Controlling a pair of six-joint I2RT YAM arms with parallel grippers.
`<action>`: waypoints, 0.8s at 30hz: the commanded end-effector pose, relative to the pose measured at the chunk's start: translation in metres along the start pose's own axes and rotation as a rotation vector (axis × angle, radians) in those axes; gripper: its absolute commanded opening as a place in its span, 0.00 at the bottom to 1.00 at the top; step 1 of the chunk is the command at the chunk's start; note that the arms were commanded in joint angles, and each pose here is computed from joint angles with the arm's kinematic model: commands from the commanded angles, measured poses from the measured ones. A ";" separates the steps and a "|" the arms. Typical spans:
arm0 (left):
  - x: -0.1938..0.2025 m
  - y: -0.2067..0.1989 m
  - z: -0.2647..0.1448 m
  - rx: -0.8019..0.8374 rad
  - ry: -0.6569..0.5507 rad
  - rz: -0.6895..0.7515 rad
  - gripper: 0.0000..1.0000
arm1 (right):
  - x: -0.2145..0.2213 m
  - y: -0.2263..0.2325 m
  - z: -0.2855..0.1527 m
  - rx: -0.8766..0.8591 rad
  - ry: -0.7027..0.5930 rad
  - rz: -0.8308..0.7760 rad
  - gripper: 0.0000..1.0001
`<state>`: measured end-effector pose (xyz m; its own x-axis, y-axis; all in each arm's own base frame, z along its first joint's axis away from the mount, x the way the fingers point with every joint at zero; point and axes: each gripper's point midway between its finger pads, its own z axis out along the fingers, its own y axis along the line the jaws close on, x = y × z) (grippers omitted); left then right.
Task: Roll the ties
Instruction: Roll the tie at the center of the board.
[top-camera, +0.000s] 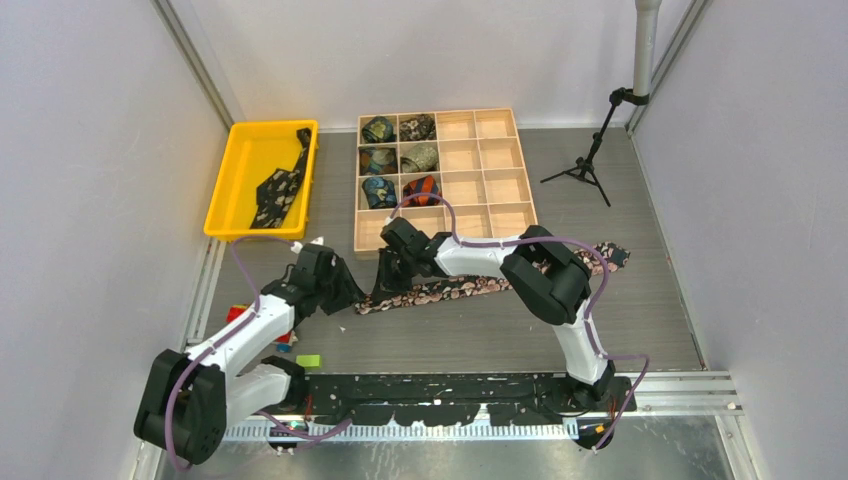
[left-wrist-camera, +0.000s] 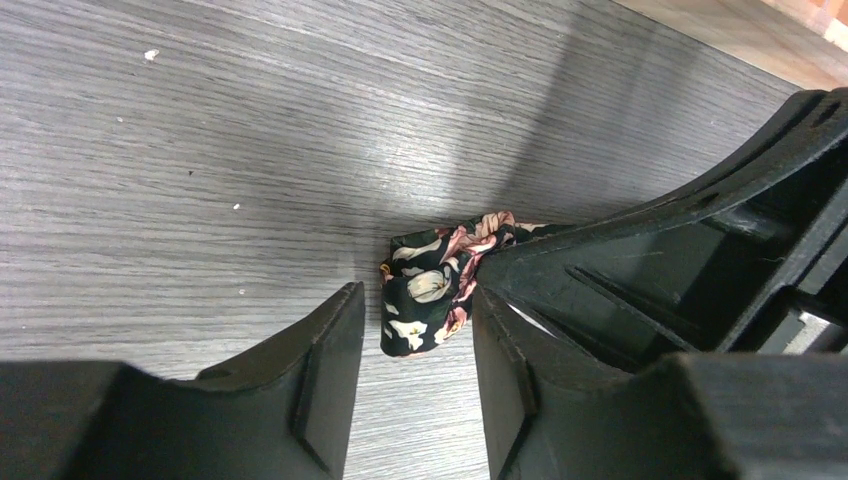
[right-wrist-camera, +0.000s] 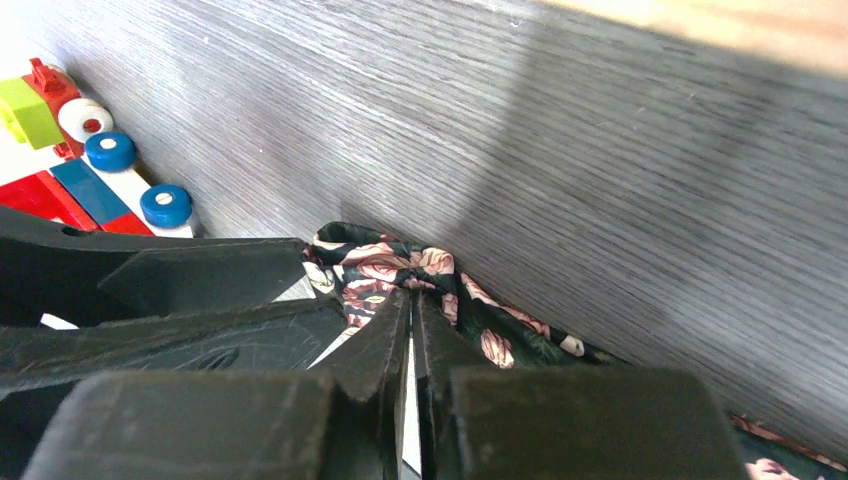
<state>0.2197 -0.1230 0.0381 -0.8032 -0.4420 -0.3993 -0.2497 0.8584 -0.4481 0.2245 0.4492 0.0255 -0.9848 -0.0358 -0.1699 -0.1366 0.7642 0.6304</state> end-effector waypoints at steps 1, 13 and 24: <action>-0.002 -0.003 0.007 0.017 0.003 -0.016 0.40 | 0.007 -0.020 0.004 0.053 0.010 0.008 0.11; 0.002 -0.008 0.012 0.065 0.006 -0.029 0.16 | 0.000 -0.016 -0.006 0.034 -0.038 0.006 0.09; -0.003 -0.019 -0.010 0.061 0.068 0.087 0.00 | -0.026 0.031 -0.058 -0.047 -0.155 -0.081 0.10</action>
<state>0.2160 -0.1334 0.0319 -0.8385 -0.4116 -0.3571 -0.2160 0.8527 -0.4756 0.2276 0.4353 0.0367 -0.9755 -0.0100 -0.2198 -0.1481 0.7684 0.6226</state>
